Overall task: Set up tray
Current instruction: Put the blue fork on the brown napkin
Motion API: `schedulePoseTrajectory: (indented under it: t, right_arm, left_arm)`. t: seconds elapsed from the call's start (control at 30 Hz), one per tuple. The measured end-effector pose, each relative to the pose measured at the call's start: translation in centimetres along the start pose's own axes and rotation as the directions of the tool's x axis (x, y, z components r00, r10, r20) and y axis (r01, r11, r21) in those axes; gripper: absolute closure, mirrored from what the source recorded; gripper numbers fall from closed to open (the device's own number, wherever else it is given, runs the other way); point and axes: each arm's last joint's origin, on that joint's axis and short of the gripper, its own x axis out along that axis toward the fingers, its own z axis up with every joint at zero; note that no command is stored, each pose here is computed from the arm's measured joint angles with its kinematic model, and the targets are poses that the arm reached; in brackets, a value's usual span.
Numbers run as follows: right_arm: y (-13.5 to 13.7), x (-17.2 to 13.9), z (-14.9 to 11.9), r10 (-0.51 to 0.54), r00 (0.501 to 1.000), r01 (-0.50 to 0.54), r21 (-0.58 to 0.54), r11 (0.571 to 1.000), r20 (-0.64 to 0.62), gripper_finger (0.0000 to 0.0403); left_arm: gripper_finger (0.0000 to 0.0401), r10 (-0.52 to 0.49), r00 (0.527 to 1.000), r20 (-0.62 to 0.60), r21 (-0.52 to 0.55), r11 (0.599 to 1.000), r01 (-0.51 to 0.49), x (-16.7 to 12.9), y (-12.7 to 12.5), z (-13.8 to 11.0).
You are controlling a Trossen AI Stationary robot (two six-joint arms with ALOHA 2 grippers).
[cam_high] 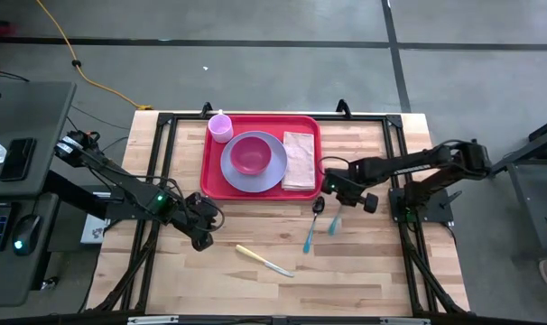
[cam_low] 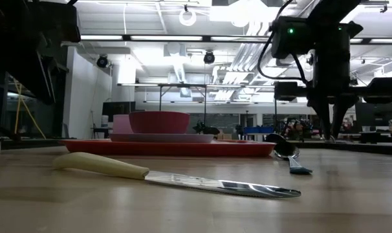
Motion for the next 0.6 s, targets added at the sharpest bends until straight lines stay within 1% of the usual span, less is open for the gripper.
schedulePoseTrajectory:
  t: [0.1,0.27,0.6]
  right_arm:
    - [0.4,-0.7,-0.1,0.031,0.999,-0.031,-0.016,0.999,0.008,0.0398]
    - [1.9,-2.3,0.0,0.108,0.994,-0.106,-0.070,0.992,0.032,0.0400]
    - [5.1,-6.6,1.7,0.232,0.969,-0.214,-0.182,0.960,0.087,0.0400]
  left_arm:
    - [0.0263,-0.001,1.000,0.002,-0.014,1.000,0.001,0.0,0.0,0.0]
    - [0.0263,-0.012,1.000,0.016,-0.031,0.999,0.012,0.0,-0.1,0.1]
    - [0.0263,-0.013,1.000,0.021,-0.082,0.997,0.015,0.0,-0.2,0.2]
